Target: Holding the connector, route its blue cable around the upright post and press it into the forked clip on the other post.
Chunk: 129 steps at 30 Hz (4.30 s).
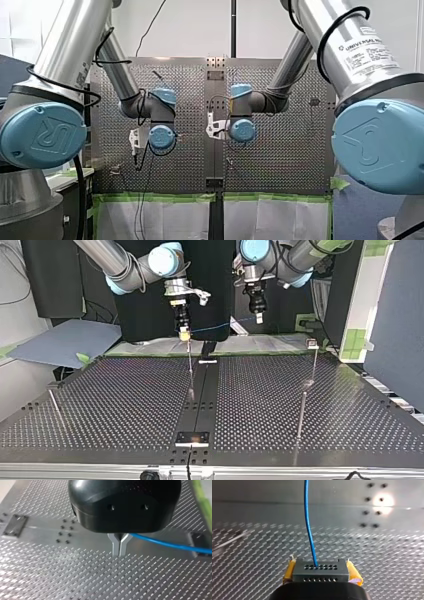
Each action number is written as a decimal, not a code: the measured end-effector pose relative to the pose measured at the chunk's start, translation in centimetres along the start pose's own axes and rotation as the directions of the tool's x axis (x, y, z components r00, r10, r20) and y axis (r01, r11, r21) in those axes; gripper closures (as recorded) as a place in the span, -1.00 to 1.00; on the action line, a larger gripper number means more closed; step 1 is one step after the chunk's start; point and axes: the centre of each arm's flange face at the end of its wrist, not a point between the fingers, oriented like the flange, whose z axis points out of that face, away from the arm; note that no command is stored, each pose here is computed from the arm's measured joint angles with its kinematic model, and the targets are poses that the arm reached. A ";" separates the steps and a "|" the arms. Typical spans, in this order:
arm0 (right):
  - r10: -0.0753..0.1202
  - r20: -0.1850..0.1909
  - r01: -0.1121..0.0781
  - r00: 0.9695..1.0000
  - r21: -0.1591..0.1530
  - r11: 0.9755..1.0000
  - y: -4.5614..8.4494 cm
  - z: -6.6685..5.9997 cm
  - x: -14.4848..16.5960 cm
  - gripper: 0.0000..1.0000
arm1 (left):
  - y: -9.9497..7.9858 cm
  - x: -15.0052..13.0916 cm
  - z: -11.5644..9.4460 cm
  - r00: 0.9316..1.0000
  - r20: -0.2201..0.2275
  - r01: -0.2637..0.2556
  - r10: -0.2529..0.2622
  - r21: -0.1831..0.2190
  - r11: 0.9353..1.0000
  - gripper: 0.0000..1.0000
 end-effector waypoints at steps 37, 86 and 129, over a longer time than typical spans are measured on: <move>0.025 -0.129 -0.002 0.991 0.175 0.985 -1.9 3.5 18.6 1.00 | -1.1 -22.5 3.0 0.951 0.252 0.237 -0.181 -0.212 0.948 1.00; 0.093 -0.284 -0.020 0.954 0.250 0.968 -3.2 7.7 29.0 1.00 | 5.2 -41.9 11.1 0.912 0.349 0.277 -0.214 -0.141 0.951 1.00; 0.089 -0.264 -0.030 0.961 0.219 0.975 -3.7 13.0 24.5 1.00 | 17.8 -33.9 27.2 0.941 0.234 0.282 -0.245 -0.141 0.949 1.00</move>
